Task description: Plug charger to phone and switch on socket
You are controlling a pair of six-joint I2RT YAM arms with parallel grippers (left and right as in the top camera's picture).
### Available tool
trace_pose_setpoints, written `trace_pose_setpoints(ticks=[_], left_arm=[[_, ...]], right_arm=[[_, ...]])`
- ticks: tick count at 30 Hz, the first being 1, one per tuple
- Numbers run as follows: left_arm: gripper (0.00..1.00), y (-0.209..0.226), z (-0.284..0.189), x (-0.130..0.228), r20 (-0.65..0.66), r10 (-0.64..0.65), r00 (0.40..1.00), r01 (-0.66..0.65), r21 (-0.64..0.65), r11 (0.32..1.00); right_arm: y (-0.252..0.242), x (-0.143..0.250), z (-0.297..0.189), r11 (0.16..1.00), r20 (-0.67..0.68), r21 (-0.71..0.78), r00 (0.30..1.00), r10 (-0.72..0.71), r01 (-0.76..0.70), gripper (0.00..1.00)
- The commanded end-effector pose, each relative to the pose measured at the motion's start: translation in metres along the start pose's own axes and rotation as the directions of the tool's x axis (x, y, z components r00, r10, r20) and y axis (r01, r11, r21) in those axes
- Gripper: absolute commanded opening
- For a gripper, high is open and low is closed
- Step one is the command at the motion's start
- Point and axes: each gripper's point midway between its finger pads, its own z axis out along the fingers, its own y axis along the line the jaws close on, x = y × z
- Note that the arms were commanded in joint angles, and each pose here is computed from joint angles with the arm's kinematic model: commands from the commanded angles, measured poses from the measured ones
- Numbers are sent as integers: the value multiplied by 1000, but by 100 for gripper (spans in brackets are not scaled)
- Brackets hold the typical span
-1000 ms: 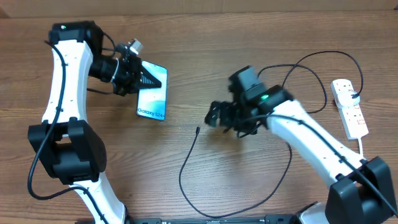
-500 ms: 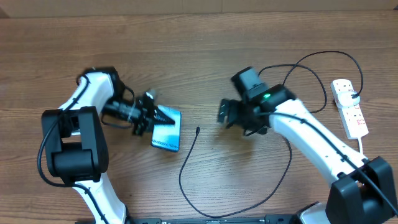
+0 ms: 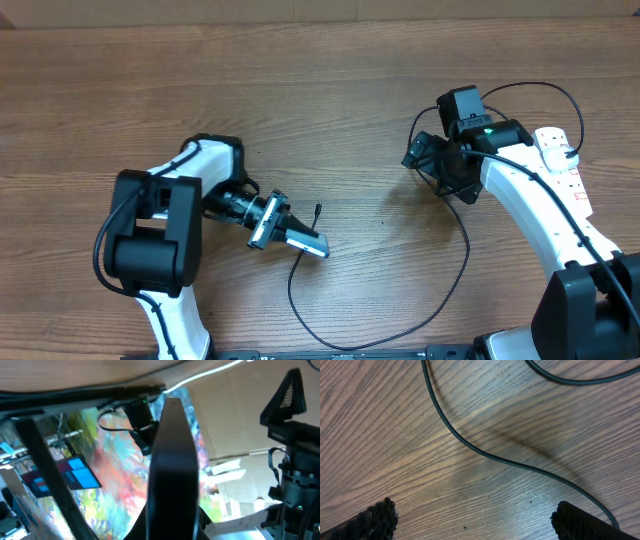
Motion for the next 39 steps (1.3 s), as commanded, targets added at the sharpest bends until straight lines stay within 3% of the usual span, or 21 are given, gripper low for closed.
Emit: trace_pose_setpoints(ticks=[1,39], left_arm=[[4,-21,7,14,-56,-17,998,23,100,995],[4,-28,9,3,-39,-16,999,20,116,993]], right_arm=[[4,-9,-8,1000,36,-14,999,8,-8,100],[4,-9,-8,1000,36,-14,999,8,-8,100]])
